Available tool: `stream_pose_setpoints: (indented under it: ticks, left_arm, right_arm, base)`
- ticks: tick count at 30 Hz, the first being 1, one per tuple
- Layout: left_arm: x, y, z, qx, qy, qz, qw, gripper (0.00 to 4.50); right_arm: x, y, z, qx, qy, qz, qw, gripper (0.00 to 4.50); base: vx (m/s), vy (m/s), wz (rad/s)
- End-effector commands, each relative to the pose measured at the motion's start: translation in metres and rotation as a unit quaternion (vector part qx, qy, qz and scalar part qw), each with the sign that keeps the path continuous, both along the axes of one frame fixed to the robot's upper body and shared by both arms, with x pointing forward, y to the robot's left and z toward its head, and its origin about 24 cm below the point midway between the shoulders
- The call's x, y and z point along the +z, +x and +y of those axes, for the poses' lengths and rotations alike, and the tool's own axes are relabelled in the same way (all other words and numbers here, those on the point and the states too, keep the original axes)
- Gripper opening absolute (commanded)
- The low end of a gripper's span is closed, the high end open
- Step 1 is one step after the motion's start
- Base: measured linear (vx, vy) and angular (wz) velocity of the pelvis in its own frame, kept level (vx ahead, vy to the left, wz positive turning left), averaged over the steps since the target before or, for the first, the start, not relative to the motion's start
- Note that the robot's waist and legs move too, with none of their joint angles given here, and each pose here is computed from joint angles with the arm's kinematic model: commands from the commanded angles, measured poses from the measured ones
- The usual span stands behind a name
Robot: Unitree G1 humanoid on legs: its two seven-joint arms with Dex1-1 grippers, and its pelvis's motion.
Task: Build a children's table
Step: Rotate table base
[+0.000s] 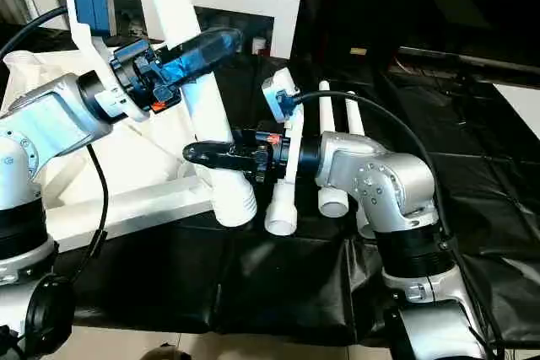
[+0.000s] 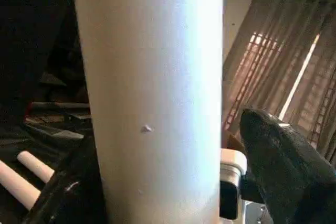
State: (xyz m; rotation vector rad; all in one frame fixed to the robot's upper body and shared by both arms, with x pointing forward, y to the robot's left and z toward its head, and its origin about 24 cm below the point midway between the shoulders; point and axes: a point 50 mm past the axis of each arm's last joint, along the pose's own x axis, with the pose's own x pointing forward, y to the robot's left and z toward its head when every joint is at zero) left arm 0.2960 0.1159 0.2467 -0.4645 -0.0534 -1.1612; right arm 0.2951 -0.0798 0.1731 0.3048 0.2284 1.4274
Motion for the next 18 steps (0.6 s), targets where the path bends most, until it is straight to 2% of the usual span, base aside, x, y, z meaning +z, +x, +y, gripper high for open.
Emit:
stream_pose_setpoints:
  ticks: [1, 6, 10, 11, 14, 16, 18]
  left_arm:
    - [-0.002, -0.004, -0.004, -0.009, 0.016, -0.006, 1.000, 3.69]
    - [-0.003, -0.012, -0.006, -0.045, 0.016, -0.025, 0.999, 3.69]
    - [-0.006, -0.015, -0.007, -0.070, 0.014, -0.025, 0.997, 3.69]
    - [-0.006, -0.015, -0.008, -0.068, 0.015, -0.025, 0.997, 3.42]
    - [-0.006, -0.015, -0.008, -0.069, 0.012, -0.024, 0.997, 3.32]
    - [-0.006, -0.015, -0.008, -0.067, 0.012, -0.025, 0.997, 2.91]
    - [-0.007, -0.013, -0.008, -0.056, 0.020, -0.024, 0.998, 2.86]
  right_arm:
    - [0.006, 0.003, -0.006, -0.010, 0.015, 0.003, 1.000, 1.86]
    - [0.012, -0.004, -0.009, 0.036, 0.055, 0.021, 0.998, 1.86]
    - [0.013, -0.009, -0.012, 0.067, 0.073, 0.030, 0.995, 1.85]
    - [0.013, -0.010, -0.012, 0.067, 0.072, 0.030, 0.995, 1.85]
    - [0.014, -0.010, -0.012, 0.069, 0.075, 0.032, 0.994, 1.85]
    - [0.013, -0.010, -0.012, 0.064, 0.073, 0.031, 0.995, 1.85]
    - [0.012, -0.007, -0.011, 0.045, 0.061, 0.017, 0.997, 1.85]
  base:
    - [0.000, 0.000, 0.00]
    - [0.000, 0.000, 0.00]
    - [0.000, 0.000, 0.00]
    - [0.000, 0.000, 0.00]
    - [0.000, 0.000, 0.00]
    - [0.000, 0.000, 0.00]
    - [0.000, 0.000, 0.00]
